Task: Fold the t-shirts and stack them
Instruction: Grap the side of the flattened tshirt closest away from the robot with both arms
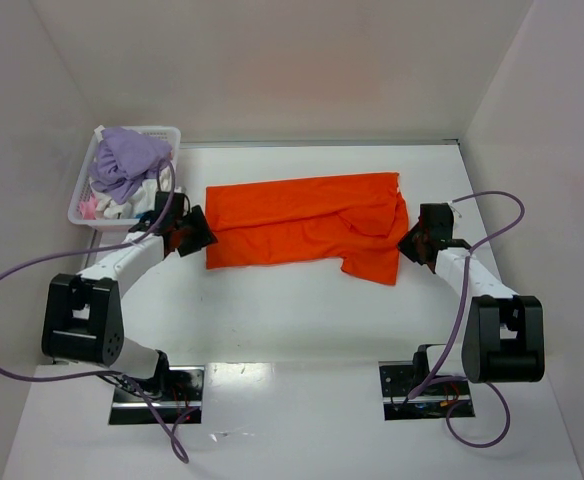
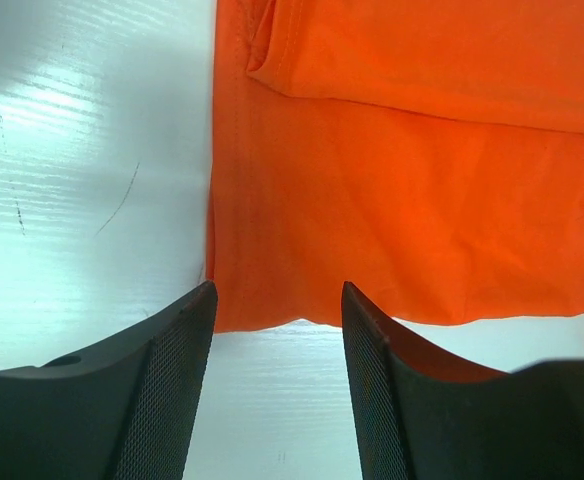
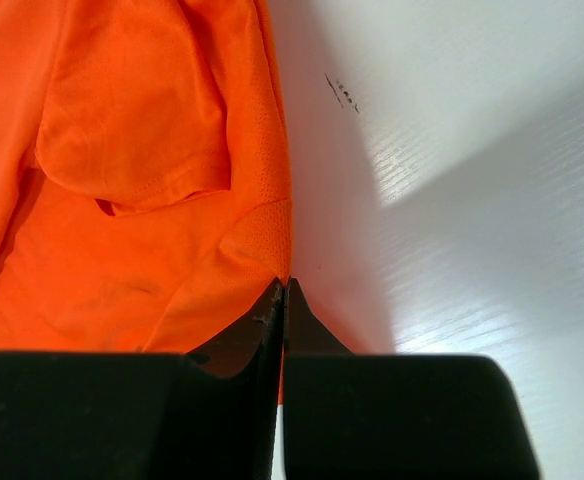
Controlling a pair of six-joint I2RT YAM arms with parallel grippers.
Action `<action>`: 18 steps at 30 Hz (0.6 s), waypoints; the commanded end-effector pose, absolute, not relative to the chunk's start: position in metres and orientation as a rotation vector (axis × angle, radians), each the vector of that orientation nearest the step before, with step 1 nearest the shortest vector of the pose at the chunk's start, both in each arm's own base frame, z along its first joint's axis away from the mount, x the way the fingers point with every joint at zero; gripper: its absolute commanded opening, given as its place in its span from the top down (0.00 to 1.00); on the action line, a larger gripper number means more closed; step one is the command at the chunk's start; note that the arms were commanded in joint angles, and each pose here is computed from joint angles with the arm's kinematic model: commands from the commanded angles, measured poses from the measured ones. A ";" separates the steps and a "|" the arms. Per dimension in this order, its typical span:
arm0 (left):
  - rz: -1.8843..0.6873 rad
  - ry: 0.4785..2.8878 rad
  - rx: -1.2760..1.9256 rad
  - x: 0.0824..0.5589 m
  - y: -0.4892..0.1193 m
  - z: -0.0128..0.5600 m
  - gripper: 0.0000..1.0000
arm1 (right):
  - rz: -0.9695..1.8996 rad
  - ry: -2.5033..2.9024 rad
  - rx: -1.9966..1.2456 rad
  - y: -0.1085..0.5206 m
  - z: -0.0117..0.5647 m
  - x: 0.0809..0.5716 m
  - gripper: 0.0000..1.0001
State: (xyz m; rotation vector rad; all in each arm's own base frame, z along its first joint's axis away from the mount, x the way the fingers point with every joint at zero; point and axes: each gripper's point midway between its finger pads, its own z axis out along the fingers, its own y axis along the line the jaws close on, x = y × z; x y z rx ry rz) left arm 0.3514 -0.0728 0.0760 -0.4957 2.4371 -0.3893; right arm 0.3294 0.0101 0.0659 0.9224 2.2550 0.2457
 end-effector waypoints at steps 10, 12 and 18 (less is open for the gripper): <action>-0.351 2.555 -0.478 0.328 -0.086 0.042 0.40 | 0.237 2.222 0.908 0.006 0.073 0.332 1.00; -0.340 2.565 -0.484 0.327 -0.088 0.038 0.40 | 0.237 2.222 0.908 0.006 0.073 0.332 1.00; -0.274 2.591 -0.518 0.324 -0.080 0.026 0.40 | 0.234 2.230 0.911 0.006 0.070 0.332 1.00</action>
